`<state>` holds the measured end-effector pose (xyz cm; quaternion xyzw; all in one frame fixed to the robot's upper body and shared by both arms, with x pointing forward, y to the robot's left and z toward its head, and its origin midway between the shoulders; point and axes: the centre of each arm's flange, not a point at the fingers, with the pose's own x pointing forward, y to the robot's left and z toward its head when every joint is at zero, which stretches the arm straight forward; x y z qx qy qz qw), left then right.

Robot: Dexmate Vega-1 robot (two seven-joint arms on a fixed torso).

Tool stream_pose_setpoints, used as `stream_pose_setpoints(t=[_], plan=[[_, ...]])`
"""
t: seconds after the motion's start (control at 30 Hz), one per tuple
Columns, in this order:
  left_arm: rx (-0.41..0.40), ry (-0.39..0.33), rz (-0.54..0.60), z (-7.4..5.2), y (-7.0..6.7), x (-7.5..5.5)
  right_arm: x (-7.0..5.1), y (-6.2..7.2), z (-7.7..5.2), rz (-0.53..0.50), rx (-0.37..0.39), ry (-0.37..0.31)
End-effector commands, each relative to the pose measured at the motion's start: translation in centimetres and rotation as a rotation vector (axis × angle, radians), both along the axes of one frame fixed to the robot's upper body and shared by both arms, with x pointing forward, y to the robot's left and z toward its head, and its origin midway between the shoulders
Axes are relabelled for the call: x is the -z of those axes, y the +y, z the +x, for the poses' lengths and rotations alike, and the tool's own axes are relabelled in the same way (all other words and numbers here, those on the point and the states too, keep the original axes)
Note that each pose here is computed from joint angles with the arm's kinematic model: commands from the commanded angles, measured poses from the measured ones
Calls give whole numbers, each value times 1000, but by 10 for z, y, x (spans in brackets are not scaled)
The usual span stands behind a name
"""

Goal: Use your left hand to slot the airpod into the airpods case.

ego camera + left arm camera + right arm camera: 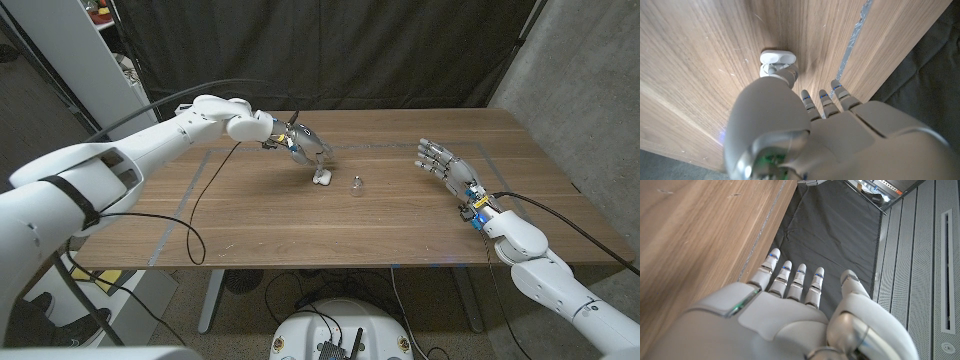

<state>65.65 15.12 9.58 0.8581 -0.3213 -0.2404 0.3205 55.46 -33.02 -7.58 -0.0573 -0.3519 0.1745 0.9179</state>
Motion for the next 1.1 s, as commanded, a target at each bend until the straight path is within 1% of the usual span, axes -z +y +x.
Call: stream_pose_setpoints(t=[0.03, 0.23, 0.37, 0.67, 0.83, 1.1], plan=[[-16, -18, -20, 12, 0, 4, 4, 0, 2, 15, 4, 9], [-6, -10, -29, 15, -4, 4, 4, 0, 2, 18, 8, 8], [3, 4, -45, 16, -5, 2, 4, -1, 2, 21, 15, 9], [50, 25, -89, 14, -6, -4, 4, -2, 3, 24, 17, 9], [46, 33, -84, 14, -8, -2, 6, -3, 2, 29, 17, 8], [25, 48, -60, 17, -12, 4, 8, -4, 1, 35, 18, 6]])
